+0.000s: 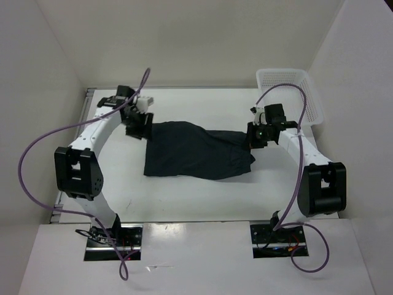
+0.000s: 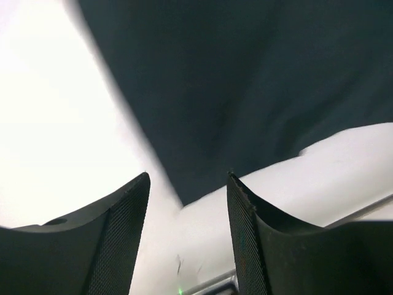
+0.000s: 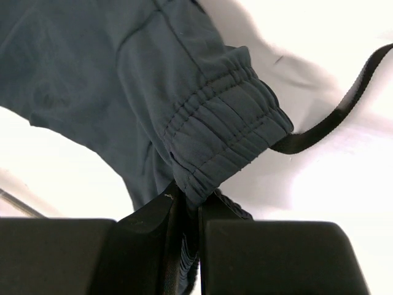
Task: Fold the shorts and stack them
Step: Fold the shorts
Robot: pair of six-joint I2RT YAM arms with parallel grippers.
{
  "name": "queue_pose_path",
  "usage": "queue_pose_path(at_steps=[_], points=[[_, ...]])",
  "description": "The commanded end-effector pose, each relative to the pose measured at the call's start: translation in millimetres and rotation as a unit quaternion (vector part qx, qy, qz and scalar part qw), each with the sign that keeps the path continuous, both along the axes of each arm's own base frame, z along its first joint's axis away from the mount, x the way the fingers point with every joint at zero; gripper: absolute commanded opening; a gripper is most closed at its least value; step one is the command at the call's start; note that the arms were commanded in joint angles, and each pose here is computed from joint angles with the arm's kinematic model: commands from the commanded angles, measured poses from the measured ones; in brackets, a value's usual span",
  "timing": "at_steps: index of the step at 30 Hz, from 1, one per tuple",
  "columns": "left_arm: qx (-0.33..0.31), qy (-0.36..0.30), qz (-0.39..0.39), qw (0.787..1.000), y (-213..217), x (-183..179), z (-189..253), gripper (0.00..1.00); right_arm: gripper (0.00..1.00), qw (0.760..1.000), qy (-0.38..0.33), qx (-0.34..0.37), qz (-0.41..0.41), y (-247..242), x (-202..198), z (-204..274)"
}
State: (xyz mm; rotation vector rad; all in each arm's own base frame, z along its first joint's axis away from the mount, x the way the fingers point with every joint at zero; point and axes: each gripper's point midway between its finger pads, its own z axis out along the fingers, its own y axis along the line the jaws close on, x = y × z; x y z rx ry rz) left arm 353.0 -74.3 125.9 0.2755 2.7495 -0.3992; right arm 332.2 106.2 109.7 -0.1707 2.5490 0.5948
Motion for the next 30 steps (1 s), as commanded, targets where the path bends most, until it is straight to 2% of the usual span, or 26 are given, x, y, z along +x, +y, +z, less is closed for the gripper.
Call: queue_pose_path(at_steps=[1,2,5,9,13,19,25,30], points=[[-0.018,-0.036,-0.096,0.995,-76.1,20.5,21.6,0.61,0.00,0.999,-0.014,0.014,0.030,6.5,-14.5,16.1],[-0.019,-0.008,-0.131,0.991,-105.2,17.1,-1.0,0.61,0.00,0.999,-0.027,0.015,0.030,6.8,-11.4,24.1],[-0.026,0.002,-0.172,0.985,-148.7,30.3,-30.5,0.61,0.00,0.999,-0.044,0.008,0.020,1.4,-3.4,36.8],[-0.030,-0.027,-0.205,0.978,-188.0,43.5,-44.6,0.61,0.00,0.997,-0.071,0.006,0.008,-9.1,8.6,63.5],[-0.028,-0.051,-0.230,0.972,-221.9,54.0,-51.9,0.61,0.00,0.998,-0.068,0.010,-0.003,-17.0,6.8,70.8],[-0.035,-0.046,-0.283,0.957,-274.7,33.2,-66.9,0.62,0.00,0.997,-0.068,0.018,-0.030,-36.9,7.6,82.3],[-0.077,-0.046,-0.332,0.939,-326.6,16.5,-73.8,0.64,0.00,0.996,-0.080,0.006,-0.043,-47.8,10.5,90.0],[-0.092,-0.045,-0.349,0.931,-341.5,6.0,-70.6,0.64,0.00,0.994,-0.103,-0.012,-0.046,-54.5,24.6,108.5]])
